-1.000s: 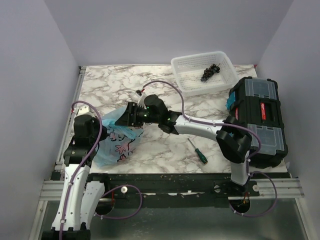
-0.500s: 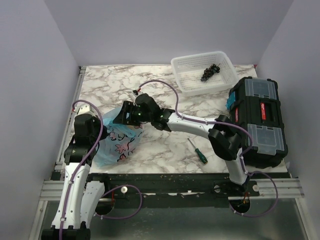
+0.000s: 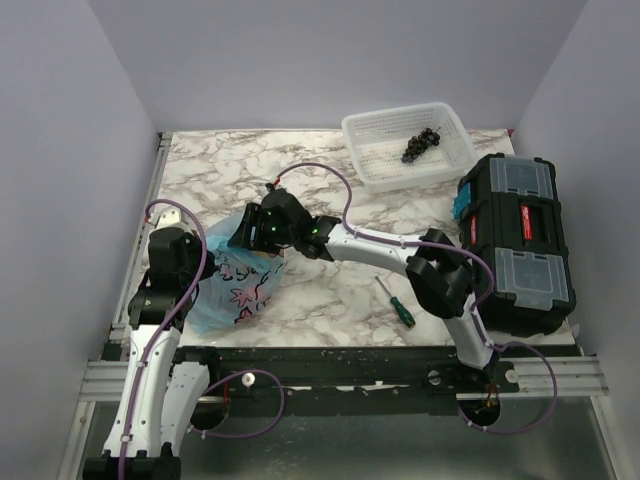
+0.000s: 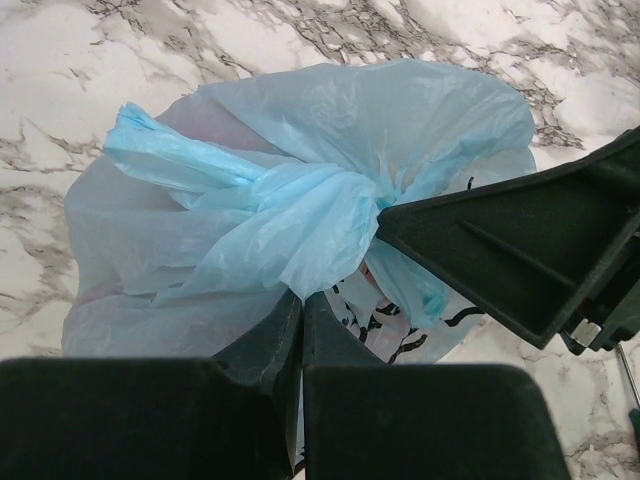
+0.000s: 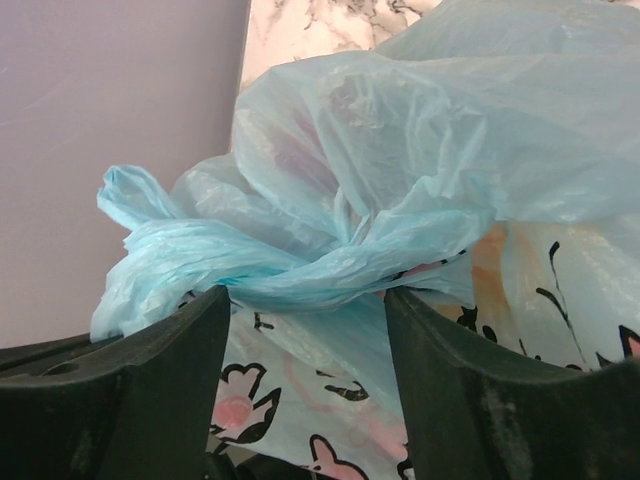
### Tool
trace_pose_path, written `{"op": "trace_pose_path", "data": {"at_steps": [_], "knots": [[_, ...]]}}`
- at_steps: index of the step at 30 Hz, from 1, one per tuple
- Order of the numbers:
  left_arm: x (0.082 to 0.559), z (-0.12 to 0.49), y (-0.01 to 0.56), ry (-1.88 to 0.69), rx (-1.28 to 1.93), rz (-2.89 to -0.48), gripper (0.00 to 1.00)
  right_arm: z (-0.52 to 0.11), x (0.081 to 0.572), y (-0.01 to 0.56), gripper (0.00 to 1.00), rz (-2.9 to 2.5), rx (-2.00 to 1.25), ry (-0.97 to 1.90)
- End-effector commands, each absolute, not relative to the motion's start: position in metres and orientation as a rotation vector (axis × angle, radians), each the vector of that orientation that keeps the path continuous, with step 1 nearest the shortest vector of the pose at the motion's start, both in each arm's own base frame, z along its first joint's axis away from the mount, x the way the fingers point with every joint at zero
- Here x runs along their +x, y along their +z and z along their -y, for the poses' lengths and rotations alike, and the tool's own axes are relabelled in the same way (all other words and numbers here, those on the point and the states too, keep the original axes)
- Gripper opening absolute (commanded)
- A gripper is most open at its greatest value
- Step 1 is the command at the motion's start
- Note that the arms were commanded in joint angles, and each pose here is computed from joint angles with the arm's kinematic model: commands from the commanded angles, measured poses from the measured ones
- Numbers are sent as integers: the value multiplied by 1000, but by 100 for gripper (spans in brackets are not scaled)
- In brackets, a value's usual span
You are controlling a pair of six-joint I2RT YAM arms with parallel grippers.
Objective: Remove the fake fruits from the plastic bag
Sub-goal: Untie the plastic bag at the center of the board.
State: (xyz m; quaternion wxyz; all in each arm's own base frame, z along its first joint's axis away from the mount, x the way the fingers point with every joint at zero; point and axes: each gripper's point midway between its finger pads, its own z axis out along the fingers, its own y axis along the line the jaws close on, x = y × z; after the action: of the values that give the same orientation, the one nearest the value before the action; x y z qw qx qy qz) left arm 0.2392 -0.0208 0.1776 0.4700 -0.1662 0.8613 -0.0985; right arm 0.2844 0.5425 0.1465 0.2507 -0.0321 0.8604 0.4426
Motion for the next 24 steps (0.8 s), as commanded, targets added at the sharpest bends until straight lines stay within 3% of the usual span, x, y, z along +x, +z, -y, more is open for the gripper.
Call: {"op": "trace_pose_path", "data": {"at_steps": [1,9,14,18,24], "knots": [[243,26,182,-273,-369,-2092,0,-544,289,133,63,-2353,-53,1137],[242,26,182,-271,-368,-2090,0,-549,293,143,47,-2308,-68,1157],[241,23,184,-255,-378,-2085,0,-541,301,151,19,-2261,-39,1115],[238,5,183,-156,-465,-2073,0,-528,307,165,5,-2212,-23,1094],[231,-18,183,-30,-586,-2044,0,-505,313,182,1,-2166,-38,1223]]}}
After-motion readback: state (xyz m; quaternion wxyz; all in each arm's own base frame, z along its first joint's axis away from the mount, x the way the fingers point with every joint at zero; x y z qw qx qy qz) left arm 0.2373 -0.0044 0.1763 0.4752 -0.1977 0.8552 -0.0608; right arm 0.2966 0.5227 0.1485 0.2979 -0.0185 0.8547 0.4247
